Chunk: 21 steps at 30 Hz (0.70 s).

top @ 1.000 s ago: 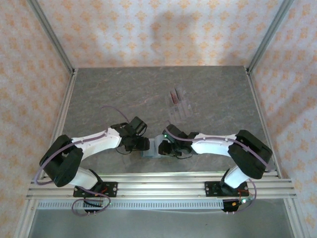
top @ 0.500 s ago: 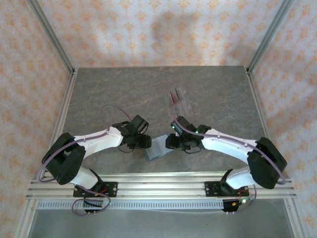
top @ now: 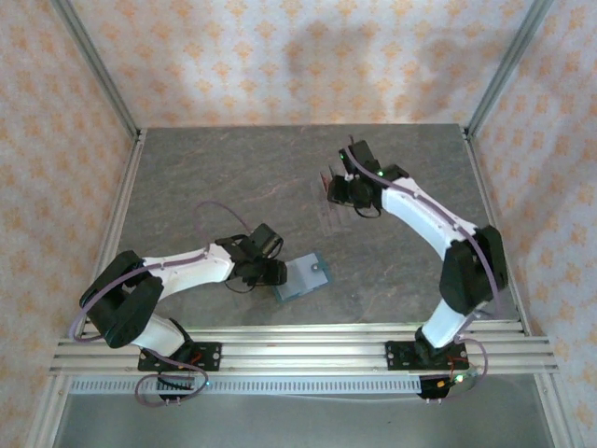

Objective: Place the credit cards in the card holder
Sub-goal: Pick up the credit card from the storage box.

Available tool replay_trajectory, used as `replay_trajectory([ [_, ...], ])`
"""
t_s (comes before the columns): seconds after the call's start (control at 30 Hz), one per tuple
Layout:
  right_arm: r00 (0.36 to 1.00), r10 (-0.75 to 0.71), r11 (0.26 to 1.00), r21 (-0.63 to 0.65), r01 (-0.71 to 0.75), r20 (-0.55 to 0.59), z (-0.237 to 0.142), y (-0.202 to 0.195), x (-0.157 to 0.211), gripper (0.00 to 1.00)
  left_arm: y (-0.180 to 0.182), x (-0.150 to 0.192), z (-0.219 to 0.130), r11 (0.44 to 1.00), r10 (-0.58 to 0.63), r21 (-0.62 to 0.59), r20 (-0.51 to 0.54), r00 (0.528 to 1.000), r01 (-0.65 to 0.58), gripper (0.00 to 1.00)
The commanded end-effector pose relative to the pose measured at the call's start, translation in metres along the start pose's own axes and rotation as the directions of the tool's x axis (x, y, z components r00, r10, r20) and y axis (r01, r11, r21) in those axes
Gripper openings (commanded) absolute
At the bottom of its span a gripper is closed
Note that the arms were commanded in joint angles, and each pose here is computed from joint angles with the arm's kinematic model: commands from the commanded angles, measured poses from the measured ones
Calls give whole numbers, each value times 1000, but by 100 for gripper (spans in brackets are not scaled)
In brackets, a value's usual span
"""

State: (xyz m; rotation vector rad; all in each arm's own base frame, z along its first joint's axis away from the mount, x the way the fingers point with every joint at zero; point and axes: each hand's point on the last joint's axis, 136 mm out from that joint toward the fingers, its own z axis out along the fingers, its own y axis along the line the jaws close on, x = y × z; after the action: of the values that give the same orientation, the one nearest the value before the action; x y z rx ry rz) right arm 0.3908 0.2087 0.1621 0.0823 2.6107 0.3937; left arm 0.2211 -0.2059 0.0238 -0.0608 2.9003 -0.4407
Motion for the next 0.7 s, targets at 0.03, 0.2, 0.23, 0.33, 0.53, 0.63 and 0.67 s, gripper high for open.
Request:
replay_trajectory([
  [0.03,994,-103,982,154,107,-28,19,-19,-21,39,8,3,8,999,-18,-30,7,1000,19,49],
  [0.2,988,-150,963,218,157,-47,44,-19,-47,37,12,7,12,999,-25,-37,1,1000,25,48],
  [0.23,987,-158,961,222,163,-44,47,-17,-52,37,12,8,12,999,-24,-36,1,1000,24,48],
  [0.33,983,-178,954,239,183,-43,55,-15,-62,36,15,10,12,999,-27,-41,2,1000,27,48],
  [0.53,978,-201,945,249,210,-62,71,-12,-71,32,17,12,11,999,-36,-38,7,999,36,47],
  [0.63,976,-204,941,261,217,-79,79,-13,-71,30,17,12,10,999,-37,-38,9,999,38,47],
  [0.67,976,-202,942,256,217,-85,81,-12,-70,30,18,12,10,999,-38,-38,10,999,39,47],
])
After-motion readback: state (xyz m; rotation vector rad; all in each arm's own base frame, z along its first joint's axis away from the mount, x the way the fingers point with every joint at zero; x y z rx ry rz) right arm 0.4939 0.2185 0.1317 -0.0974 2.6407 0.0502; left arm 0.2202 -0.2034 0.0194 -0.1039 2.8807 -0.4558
